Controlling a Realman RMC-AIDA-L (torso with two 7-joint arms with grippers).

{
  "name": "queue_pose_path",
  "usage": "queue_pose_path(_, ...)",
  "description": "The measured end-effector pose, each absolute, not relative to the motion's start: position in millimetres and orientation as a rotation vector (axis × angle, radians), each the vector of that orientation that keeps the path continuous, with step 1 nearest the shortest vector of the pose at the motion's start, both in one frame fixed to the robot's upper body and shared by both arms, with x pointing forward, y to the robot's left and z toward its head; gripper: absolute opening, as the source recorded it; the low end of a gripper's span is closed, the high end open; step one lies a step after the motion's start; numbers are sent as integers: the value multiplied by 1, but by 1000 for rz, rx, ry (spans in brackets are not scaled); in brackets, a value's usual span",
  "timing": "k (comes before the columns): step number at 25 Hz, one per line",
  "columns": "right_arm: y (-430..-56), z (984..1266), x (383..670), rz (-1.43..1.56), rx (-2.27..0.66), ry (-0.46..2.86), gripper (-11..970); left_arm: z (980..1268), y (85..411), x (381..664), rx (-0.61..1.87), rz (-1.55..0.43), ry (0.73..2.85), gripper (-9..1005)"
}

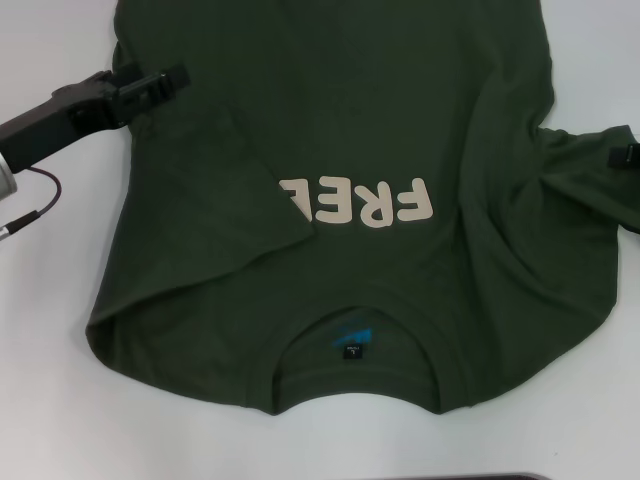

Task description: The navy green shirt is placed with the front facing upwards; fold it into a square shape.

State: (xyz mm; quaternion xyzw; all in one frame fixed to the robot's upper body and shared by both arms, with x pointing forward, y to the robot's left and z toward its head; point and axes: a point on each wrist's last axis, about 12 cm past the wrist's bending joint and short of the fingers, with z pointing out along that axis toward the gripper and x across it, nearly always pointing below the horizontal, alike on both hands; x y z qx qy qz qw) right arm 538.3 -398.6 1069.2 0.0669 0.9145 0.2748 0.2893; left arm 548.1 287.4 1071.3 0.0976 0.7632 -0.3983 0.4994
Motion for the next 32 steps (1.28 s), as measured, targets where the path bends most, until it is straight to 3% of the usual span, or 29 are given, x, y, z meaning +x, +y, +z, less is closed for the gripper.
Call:
queue_pose_path(18, -409, 1071, 530, 749, 226, 2393, 73, 1071, 288, 548, 233, -963, 1844, 913)
queue_pose_path(21, -411, 1071, 528, 753, 230, 2388, 26, 1071, 287, 548, 234, -964, 1844, 913)
queue_pose_path(32, -424, 1070, 518, 744, 304, 2377, 25, 1072, 286, 548, 240, -971, 1840, 913)
